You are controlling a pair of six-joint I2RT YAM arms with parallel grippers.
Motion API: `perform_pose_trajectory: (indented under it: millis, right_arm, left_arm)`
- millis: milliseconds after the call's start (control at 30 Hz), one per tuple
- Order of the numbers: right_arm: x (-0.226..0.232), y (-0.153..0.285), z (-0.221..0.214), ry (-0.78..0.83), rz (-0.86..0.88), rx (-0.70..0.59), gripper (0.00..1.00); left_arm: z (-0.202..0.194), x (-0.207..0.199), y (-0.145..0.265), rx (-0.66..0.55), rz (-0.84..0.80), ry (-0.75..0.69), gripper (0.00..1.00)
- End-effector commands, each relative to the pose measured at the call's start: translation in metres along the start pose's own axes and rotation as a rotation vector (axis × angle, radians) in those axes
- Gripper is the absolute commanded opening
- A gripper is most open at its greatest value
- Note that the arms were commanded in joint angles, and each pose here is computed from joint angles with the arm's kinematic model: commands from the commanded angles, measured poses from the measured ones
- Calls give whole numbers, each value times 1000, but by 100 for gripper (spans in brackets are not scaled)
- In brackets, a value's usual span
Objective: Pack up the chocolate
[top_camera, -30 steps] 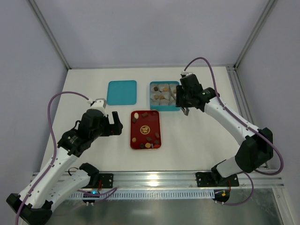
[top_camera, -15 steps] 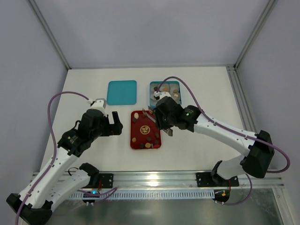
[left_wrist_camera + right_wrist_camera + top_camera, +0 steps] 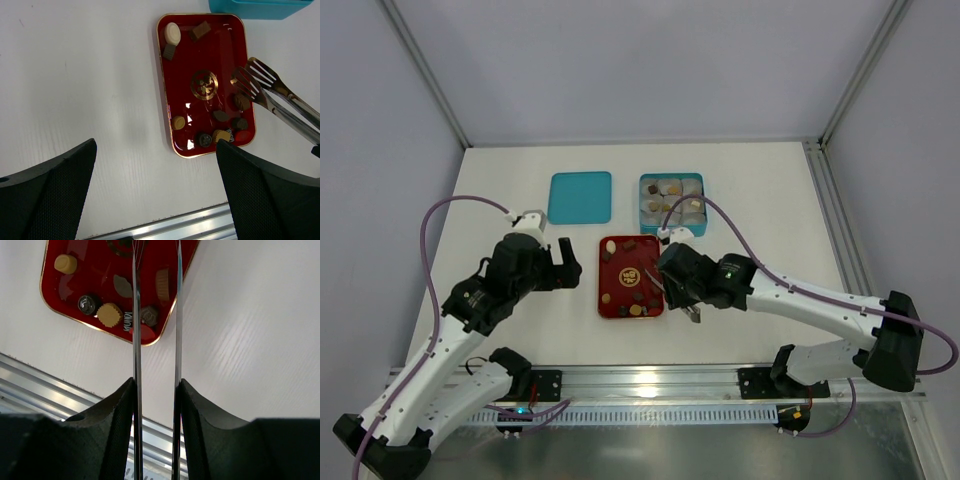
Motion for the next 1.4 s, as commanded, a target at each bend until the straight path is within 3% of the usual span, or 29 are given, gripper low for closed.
perform_pose_trajectory:
  millis: [0,1367]
  right_arm:
    - [-4,16,-5,-71,17,-42,41]
    - [-6,14,-43,-55,-30,40,41]
  left_arm:
    - [4,1,3,-35,4,-1,100]
    - [5,1,6,-49,3,5,100]
Point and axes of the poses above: each gripper's point midway between its finger pads, its own y axis back along the fingers, its own x axis along the line the jaws close on, z = x × y, the point moved 6 cm from there along y, back along the fingers, and after that the axes turned 15 degrees about -y, right-handed, at the moved point
